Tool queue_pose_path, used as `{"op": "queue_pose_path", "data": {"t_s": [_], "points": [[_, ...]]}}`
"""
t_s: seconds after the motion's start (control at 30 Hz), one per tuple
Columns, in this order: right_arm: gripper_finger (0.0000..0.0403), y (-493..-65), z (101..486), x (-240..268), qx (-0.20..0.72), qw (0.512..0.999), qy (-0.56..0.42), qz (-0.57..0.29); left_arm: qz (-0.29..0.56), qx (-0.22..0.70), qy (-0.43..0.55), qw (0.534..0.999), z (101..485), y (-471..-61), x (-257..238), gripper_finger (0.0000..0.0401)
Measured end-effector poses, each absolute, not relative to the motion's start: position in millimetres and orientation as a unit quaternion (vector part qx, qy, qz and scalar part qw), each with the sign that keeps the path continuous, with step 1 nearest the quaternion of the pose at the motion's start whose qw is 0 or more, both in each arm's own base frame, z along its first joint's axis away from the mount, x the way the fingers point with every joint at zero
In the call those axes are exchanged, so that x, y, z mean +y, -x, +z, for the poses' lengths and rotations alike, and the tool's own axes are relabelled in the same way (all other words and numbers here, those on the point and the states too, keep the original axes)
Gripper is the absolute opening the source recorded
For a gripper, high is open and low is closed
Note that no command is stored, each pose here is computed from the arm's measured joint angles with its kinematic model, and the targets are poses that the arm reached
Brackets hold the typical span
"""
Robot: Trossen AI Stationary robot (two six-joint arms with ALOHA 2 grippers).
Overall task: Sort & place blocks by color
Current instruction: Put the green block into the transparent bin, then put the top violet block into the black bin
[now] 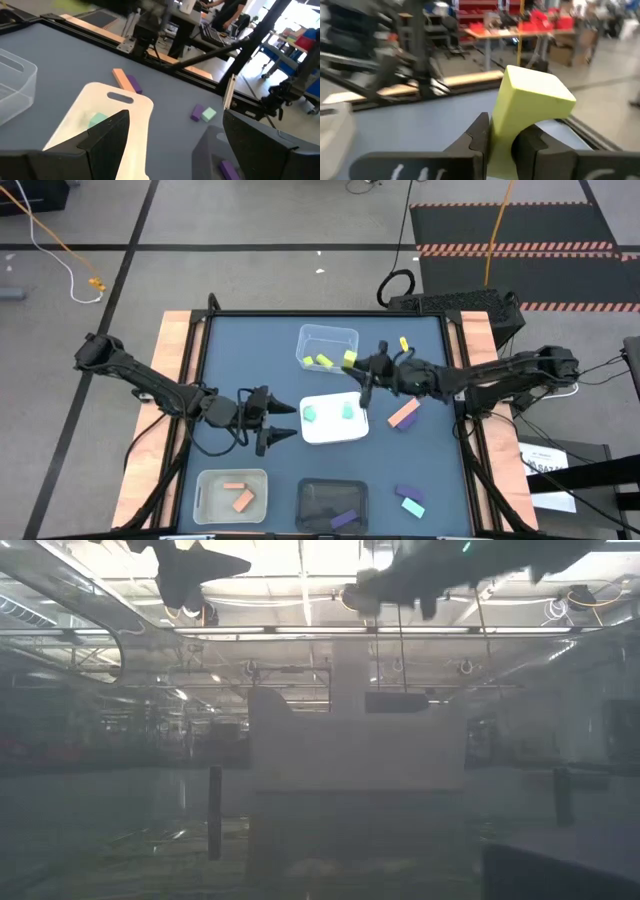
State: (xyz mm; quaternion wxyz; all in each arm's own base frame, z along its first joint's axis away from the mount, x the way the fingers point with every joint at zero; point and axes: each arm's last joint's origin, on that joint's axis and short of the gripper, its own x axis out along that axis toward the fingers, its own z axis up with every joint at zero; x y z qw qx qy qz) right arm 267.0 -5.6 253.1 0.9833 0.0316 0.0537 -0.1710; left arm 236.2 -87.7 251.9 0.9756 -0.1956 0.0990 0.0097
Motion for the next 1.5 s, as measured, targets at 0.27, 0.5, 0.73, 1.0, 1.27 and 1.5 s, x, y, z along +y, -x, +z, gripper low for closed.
{"op": "queue_pose_path", "data": {"t_s": [0.27,0.5,0.73,1.0,1.27,1.5], "points": [[0.0038,-282,216,-63,0.096,0.962,-0.108,-0.233,0.020,0.088,0.202,0.975,254,-239,-82,0.0321],[0.0051,-283,190,-102,0.117,0.944,-0.197,-0.239,0.021,0.089,0.209,0.974,253,-239,-82,0.0321],[0.0065,-281,180,-115,0.130,0.936,-0.208,-0.251,0.021,0.091,0.207,0.974,253,-238,-82,0.0321],[0.0156,-282,179,-113,0.147,0.946,-0.193,-0.213,0.021,0.092,0.206,0.974,253,-238,-82,0.0321],[0.0209,-270,195,-105,0.170,0.948,-0.194,-0.185,0.022,0.097,0.200,0.975,252,-238,-82,0.0321],[0.0209,-233,227,-78,0.228,0.938,-0.196,-0.169,0.025,0.110,0.189,0.975,249,-238,-82,0.0321]]}}
